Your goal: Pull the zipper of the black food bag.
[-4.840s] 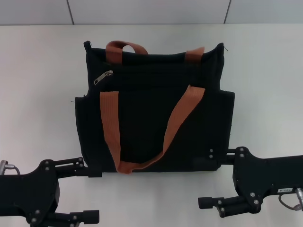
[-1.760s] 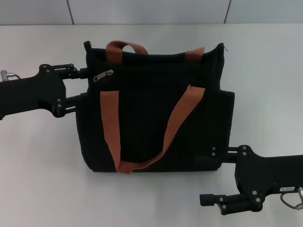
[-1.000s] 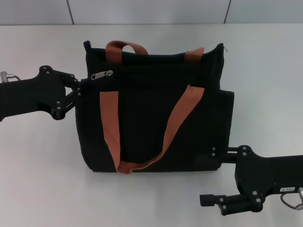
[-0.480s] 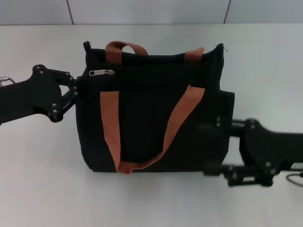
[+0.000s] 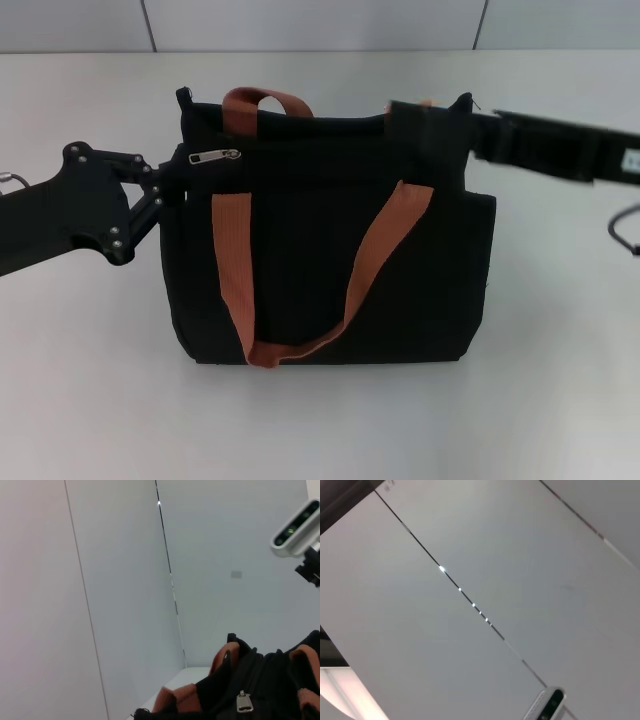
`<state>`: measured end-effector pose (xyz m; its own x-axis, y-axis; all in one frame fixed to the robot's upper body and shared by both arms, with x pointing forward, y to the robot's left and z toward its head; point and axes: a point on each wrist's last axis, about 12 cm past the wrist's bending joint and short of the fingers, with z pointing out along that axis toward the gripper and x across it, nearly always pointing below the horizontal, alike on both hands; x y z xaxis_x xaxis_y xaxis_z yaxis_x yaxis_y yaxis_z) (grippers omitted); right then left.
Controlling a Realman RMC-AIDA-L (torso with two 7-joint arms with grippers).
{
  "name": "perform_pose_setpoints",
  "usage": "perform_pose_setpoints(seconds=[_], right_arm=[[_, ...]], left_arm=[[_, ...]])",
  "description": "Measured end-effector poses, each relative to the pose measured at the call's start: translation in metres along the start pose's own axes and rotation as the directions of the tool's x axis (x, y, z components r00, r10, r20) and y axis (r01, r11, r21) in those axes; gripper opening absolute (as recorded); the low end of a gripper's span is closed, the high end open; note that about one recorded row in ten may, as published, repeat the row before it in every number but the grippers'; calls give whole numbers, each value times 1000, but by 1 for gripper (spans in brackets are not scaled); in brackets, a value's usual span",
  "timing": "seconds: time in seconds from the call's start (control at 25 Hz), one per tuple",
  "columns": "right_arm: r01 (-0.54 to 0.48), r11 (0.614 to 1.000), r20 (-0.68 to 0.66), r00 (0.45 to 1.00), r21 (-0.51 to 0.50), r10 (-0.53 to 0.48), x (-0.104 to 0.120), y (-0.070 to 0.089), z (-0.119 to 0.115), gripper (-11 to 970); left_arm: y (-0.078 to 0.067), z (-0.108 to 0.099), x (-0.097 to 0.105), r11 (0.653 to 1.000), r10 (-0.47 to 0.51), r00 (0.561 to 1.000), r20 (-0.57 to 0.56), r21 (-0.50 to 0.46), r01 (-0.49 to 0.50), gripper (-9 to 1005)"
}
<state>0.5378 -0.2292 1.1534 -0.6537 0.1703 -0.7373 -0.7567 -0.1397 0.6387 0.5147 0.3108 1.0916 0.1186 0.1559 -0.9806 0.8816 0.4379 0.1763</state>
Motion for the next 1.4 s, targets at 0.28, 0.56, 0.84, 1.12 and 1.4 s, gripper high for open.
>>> perform_pose_setpoints(seconds=[0.28, 0.56, 0.84, 1.12, 1.4], right_arm=[[-121, 984, -150, 979, 130, 140, -37, -16, 31, 736], [-243, 927, -279, 904, 287, 323, -56, -30, 65, 735], [-250, 887, -331, 861, 388, 387, -63, -38, 87, 733], [-258, 867, -329, 848, 427, 415, -65, -42, 96, 731], [-266, 859, -334, 839, 438, 430, -67, -42, 102, 729]], left_arm=[[-2, 1, 0, 1000, 18, 1000, 6, -3, -18, 23], [-1, 2, -1, 998, 54, 998, 31, -25, -53, 23], [0, 2, -3, 997, 68, 997, 38, -32, -67, 23], [-4, 3, -3, 996, 86, 995, 54, -23, -85, 23], [-4, 3, -5, 995, 97, 993, 67, -27, -95, 23]])
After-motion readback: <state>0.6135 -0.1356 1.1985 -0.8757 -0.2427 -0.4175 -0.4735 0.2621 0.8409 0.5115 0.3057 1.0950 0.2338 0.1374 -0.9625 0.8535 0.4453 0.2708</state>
